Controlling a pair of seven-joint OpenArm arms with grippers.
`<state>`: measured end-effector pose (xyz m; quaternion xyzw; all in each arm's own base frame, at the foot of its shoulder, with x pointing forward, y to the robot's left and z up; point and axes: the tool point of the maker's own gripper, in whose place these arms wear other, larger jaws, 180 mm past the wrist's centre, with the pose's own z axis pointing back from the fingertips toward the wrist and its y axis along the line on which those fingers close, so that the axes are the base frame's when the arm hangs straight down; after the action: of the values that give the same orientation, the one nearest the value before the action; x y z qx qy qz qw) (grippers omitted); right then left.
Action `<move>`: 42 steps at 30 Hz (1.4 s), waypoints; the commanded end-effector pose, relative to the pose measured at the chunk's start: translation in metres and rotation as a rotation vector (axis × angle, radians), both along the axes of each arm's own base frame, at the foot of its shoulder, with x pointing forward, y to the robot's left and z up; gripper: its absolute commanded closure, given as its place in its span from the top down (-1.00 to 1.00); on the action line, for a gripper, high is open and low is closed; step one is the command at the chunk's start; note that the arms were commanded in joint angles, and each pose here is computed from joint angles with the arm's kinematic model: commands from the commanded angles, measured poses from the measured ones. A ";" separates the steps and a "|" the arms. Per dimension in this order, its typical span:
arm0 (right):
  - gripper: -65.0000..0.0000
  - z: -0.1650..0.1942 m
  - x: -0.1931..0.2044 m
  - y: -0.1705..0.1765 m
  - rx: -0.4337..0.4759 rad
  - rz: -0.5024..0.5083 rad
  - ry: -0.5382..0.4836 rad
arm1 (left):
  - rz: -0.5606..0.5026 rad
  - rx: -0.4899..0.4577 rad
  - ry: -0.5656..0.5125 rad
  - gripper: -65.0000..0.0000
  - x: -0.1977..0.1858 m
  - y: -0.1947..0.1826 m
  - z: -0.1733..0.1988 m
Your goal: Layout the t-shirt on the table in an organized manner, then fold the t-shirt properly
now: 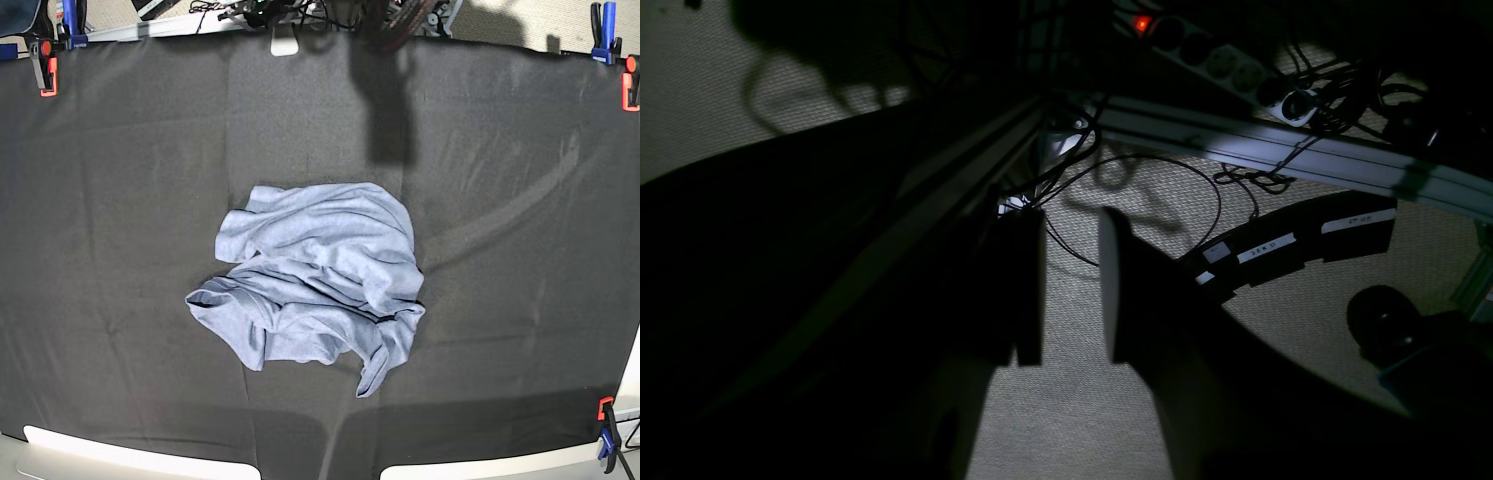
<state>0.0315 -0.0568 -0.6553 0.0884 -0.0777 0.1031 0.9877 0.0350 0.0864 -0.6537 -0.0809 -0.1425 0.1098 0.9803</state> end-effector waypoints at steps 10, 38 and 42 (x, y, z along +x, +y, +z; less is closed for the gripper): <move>-0.58 0.001 0.002 0.005 0.017 0.000 -0.012 | 0.001 -0.015 -0.015 -0.60 0.001 -0.005 0.001; -0.58 0.011 -0.059 -0.041 -0.026 -0.041 0.020 | 0.047 0.054 -0.006 -0.60 -0.063 0.026 0.016; -0.58 0.026 -0.074 -0.059 -0.017 -0.130 0.003 | 0.110 0.079 0.010 -0.60 -0.080 0.046 0.027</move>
<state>-0.0377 -0.1165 -0.6303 0.0716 -0.0841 0.0421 0.9930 -0.0400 0.1312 -0.6282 -0.0338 -0.1450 0.1576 0.9762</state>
